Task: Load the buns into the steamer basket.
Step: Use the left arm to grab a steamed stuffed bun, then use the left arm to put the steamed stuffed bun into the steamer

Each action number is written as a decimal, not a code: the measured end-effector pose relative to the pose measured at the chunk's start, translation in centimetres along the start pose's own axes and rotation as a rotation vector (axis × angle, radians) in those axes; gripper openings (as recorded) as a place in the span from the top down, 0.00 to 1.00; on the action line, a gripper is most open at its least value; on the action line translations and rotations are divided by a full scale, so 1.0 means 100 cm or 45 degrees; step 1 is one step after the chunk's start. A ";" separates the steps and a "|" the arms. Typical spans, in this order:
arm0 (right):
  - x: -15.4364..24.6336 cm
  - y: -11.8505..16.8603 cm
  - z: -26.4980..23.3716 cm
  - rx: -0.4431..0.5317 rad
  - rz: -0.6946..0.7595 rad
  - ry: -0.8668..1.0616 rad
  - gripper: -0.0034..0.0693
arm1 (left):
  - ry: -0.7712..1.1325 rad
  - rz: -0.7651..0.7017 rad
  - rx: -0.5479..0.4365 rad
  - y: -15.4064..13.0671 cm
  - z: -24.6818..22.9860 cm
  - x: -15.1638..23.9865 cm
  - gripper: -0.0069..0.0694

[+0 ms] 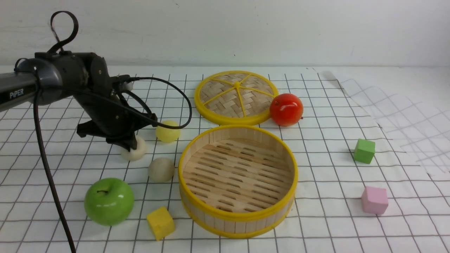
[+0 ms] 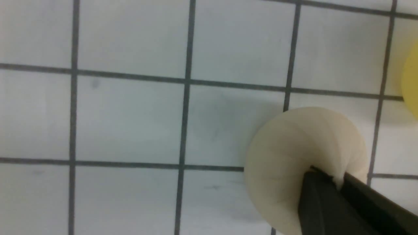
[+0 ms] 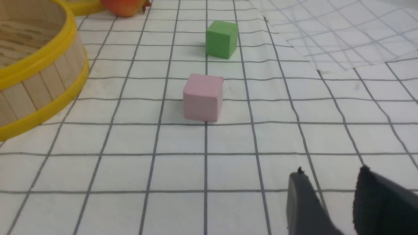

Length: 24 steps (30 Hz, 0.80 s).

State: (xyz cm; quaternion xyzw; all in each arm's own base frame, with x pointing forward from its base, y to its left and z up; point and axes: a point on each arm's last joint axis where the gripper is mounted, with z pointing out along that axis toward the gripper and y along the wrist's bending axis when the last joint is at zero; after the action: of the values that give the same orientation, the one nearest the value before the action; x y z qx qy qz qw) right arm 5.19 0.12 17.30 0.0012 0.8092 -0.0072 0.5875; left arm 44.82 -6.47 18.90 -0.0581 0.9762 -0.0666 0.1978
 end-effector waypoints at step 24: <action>0.000 0.000 0.000 0.000 0.000 0.000 0.62 | -0.078 0.361 0.347 -0.172 -0.049 0.060 0.89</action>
State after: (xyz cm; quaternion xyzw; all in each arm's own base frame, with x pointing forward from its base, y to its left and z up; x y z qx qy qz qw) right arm 5.19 0.12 17.30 0.0012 0.8092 -0.0072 0.5875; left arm 38.86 -23.71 23.73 0.1054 0.9501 -0.1677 0.2409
